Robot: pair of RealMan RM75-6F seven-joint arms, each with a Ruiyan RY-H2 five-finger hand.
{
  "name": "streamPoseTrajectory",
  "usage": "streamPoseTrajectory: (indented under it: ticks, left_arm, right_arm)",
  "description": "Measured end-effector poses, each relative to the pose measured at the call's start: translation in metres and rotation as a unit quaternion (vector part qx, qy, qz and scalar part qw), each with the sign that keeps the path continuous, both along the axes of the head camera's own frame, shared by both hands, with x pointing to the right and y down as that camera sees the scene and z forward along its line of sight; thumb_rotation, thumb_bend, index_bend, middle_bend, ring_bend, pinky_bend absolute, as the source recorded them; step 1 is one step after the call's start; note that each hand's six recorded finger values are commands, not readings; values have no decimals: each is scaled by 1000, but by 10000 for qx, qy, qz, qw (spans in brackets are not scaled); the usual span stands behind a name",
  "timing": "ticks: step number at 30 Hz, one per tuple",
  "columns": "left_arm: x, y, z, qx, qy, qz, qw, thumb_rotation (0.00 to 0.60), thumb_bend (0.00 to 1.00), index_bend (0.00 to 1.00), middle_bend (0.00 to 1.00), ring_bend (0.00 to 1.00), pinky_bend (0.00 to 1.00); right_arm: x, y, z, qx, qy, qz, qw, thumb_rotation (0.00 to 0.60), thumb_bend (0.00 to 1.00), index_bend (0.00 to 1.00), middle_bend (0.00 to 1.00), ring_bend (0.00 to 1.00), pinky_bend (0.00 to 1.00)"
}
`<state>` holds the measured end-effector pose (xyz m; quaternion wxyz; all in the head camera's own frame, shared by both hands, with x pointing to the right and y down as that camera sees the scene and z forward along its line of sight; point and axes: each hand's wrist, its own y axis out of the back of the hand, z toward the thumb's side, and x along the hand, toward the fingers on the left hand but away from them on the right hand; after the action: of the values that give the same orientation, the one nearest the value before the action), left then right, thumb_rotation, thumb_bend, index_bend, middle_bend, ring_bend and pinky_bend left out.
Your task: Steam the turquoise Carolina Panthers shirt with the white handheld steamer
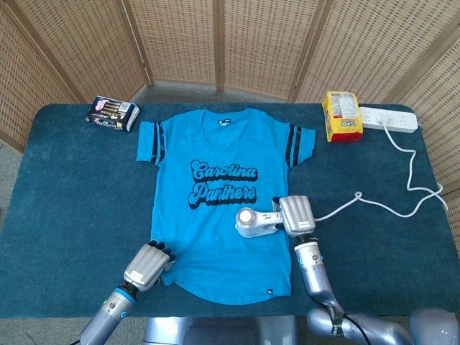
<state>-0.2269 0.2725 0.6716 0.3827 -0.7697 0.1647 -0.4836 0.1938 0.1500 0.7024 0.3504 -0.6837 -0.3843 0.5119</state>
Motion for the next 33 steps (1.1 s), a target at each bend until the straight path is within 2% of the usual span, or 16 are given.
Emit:
streamPoseTrajectory:
  ticks: [7,24,33]
  left_arm:
    - [1,1,0,-23,9,0,10000,596,306,633,561,389,387]
    - [-1,1,-1,-28,37,-39,10000,599,306,633,561,389,388]
    - [-3,1,-1,-28,24,-60,10000,596,306,632,561,389,387]
  right_arm:
    - [-12,4,4,-66,-103,-111,9999,600,309,719,741,771,699]
    - [-66,19,8,-200,-482,-393,9979,600,309,719,741,770,696]
    - [-63,13,9,-99,-446,-347,9984,600,310,719,741,769,692]
